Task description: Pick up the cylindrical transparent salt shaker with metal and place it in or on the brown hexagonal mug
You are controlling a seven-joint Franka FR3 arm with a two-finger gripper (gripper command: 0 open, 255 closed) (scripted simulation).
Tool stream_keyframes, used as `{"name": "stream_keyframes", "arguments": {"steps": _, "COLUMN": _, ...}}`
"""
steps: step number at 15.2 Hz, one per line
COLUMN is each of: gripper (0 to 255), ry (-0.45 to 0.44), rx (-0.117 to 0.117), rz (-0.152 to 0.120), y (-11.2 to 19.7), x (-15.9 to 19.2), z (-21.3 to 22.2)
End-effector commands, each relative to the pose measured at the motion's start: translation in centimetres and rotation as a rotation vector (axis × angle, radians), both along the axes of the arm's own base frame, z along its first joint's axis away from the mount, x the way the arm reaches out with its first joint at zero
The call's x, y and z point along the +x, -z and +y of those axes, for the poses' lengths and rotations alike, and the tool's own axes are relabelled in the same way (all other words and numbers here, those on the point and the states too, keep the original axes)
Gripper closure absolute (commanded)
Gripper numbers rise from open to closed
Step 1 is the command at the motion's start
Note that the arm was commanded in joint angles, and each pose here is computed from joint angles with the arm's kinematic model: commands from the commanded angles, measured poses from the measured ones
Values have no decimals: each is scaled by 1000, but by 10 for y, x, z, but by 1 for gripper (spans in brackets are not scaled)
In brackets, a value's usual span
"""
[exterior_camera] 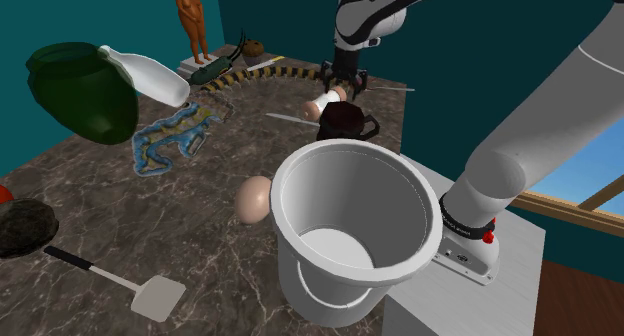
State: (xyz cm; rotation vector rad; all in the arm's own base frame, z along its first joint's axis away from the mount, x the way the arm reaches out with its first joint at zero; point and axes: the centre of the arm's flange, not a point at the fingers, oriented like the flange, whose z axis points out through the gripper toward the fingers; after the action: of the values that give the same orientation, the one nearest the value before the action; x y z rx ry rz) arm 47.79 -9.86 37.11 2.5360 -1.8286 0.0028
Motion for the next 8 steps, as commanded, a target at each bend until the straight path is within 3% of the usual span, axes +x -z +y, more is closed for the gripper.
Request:
{"name": "stream_keyframes", "arguments": {"steps": 1, "gripper": 0, "ry": 1, "rx": 0, "rz": 0, "y": 11, "x": 0, "z": -1}}
{"name": "stream_keyframes", "arguments": {"steps": 8, "gripper": 0, "ry": 1, "rx": 0, "rz": 0, "y": 19, "x": 0, "z": -1}}
